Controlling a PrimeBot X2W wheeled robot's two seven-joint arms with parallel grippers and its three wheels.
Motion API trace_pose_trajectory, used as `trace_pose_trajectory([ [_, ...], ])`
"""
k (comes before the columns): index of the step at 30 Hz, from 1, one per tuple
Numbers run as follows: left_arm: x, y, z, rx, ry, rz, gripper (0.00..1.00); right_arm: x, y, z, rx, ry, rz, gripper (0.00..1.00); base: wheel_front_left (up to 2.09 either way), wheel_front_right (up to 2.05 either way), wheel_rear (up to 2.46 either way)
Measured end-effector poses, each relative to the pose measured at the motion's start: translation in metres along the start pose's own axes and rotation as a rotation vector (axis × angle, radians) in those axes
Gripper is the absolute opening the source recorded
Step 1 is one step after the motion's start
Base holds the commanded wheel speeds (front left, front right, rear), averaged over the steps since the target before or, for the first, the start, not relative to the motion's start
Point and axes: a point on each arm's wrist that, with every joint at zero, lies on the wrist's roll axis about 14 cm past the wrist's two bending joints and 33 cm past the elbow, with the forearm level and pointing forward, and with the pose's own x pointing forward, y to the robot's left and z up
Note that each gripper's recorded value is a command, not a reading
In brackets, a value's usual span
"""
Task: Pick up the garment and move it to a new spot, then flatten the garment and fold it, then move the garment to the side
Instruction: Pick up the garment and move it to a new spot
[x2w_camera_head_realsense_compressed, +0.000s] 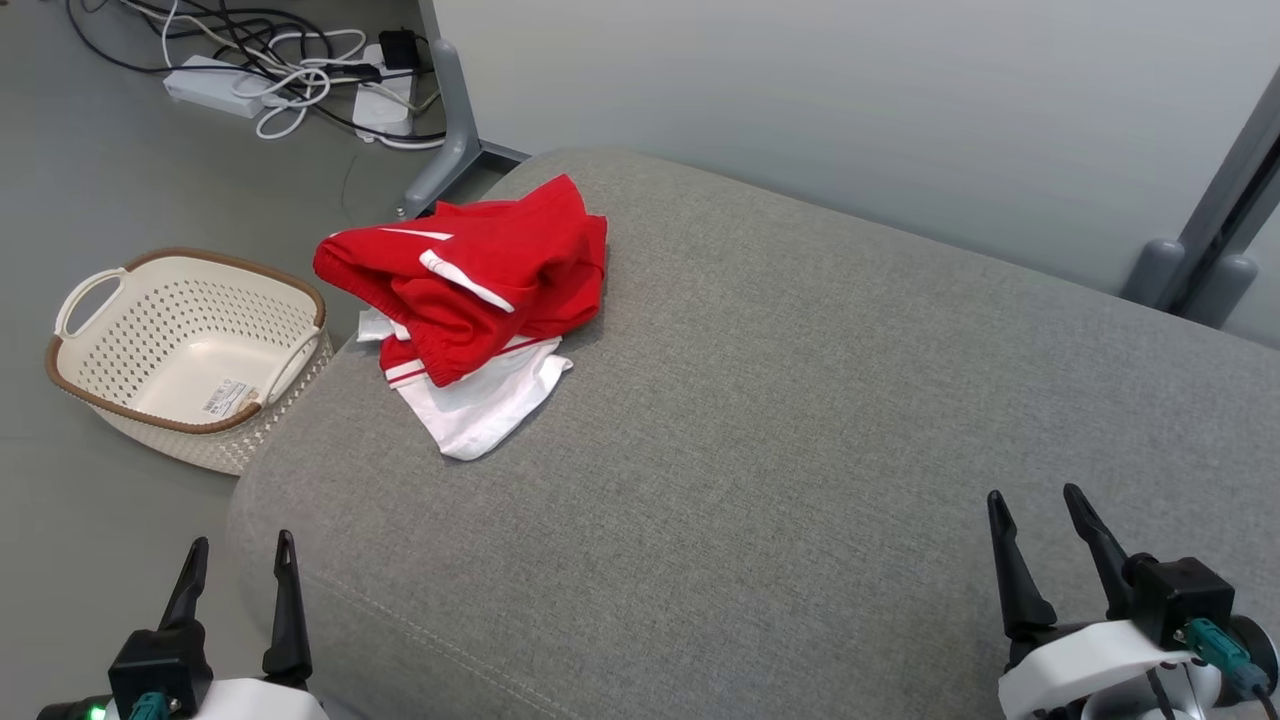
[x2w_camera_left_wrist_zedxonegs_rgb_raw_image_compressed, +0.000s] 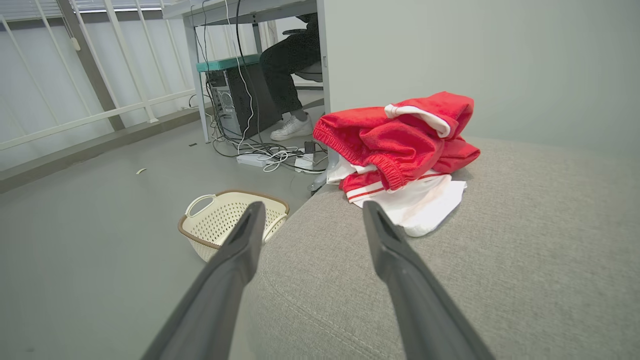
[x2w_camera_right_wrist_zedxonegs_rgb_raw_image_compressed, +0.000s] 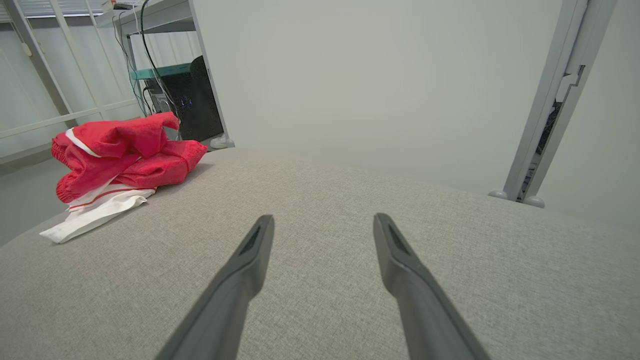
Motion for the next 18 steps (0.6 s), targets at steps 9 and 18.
trace_pose_trajectory([
  [9,-0.001,-0.002,-0.017,-0.057,0.057,-0.005,1.0,0.001,-0.001,-0.006,0.007,0.017,0.0,1.0,0.0,0.0,0.0],
  [18,0.061,-0.041,0.0,-0.094,0.041,-0.111,1.0,-0.004,-0.031,-0.005,-0.027,0.005,-0.039,1.0,0.0,0.0,0.0],
])
